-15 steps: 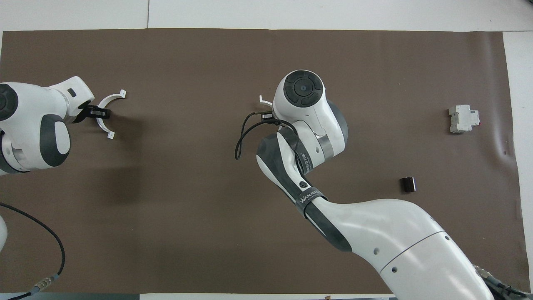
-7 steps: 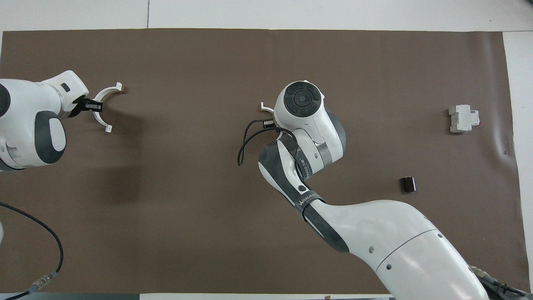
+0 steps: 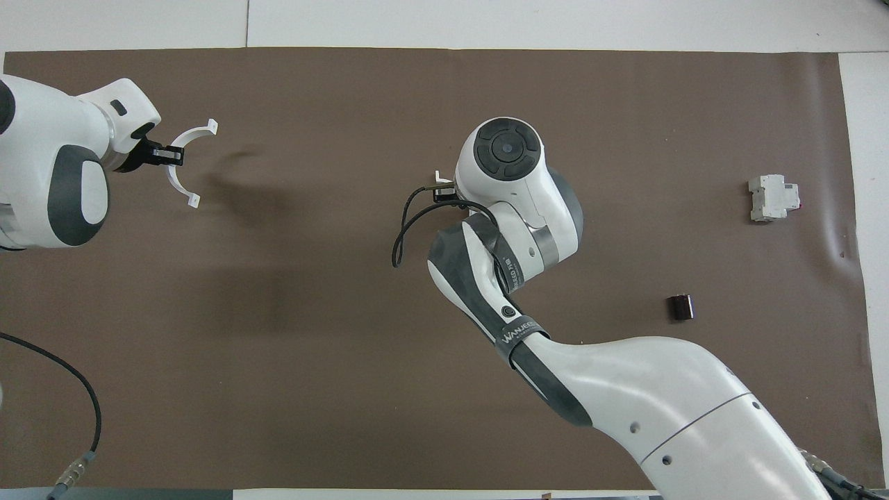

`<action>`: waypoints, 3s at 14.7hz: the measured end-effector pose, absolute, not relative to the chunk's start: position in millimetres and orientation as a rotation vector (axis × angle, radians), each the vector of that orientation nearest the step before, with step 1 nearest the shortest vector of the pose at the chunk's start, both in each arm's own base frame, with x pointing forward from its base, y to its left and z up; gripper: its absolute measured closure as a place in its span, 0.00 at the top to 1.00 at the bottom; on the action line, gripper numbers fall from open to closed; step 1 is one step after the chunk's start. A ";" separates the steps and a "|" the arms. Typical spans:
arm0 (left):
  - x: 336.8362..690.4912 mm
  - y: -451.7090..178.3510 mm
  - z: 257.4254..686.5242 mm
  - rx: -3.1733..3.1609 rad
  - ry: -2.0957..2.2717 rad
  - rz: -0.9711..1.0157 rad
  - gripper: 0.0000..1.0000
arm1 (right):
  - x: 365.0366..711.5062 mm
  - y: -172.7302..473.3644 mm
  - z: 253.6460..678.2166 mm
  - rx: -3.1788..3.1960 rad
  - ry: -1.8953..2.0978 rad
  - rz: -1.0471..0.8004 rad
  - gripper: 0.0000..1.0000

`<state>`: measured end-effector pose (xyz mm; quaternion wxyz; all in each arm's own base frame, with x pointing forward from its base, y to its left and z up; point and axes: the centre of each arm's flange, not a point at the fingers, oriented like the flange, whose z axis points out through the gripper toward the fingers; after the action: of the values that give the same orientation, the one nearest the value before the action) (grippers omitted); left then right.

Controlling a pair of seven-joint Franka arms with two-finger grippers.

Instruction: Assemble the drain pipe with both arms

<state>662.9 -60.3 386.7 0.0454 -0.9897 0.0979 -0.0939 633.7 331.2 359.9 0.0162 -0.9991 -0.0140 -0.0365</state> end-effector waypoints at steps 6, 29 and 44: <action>620.5 -229.8 367.3 -3.017 0.177 -0.236 0.21 | 632.2 157.9 524.6 -3.135 0.209 0.005 1.00; 554.5 -393.1 298.2 -3.106 0.035 -0.342 0.21 | 557.5 0.4 566.2 -3.121 0.123 0.095 1.00; 546.8 -401.5 298.4 -3.102 0.060 -0.331 0.21 | 554.9 -23.1 577.3 -3.119 0.096 0.049 1.00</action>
<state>546.8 -401.5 298.4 0.0108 -0.9941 0.0192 -0.1061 554.9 -23.1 577.3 0.0103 -0.9993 0.0309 0.0157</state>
